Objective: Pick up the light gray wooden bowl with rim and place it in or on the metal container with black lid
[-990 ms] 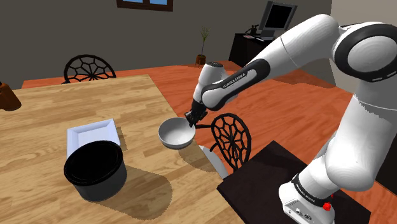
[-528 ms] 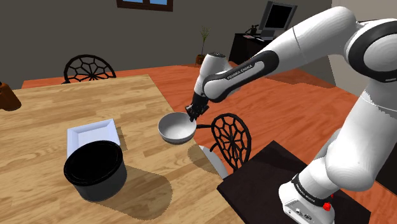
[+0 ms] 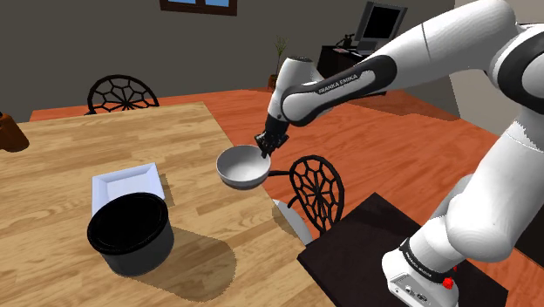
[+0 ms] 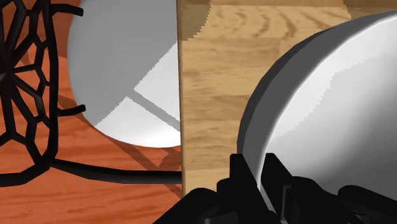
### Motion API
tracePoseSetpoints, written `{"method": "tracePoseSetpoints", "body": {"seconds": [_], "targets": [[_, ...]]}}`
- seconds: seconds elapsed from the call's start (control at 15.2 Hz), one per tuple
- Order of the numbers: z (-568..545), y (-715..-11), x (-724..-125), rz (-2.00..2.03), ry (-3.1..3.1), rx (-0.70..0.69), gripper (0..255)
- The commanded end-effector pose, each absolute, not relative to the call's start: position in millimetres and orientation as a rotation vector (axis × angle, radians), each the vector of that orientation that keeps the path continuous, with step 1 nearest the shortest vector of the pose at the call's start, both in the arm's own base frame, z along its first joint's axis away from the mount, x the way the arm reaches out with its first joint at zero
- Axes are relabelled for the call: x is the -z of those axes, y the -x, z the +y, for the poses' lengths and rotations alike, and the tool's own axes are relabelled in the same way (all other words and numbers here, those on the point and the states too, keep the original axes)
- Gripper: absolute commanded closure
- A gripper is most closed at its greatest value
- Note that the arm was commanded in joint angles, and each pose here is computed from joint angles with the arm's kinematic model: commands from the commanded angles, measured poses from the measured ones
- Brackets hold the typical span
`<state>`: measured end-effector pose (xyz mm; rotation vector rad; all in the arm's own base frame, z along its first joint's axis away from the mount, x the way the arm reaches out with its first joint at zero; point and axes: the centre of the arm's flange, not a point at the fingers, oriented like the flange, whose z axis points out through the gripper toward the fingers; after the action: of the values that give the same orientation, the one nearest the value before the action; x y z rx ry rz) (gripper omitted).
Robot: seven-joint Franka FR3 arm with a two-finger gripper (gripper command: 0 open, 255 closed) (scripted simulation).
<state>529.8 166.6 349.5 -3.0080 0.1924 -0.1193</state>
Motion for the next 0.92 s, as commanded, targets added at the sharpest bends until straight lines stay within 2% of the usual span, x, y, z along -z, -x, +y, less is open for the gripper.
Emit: {"method": "tracePoseSetpoints", "body": {"seconds": [0.0, 0.86], "targets": [[167, -529, -359, 0.192, 3.008, 0.119, 255], [167, -529, -428, 0.192, 3.008, 0.119, 255]]}}
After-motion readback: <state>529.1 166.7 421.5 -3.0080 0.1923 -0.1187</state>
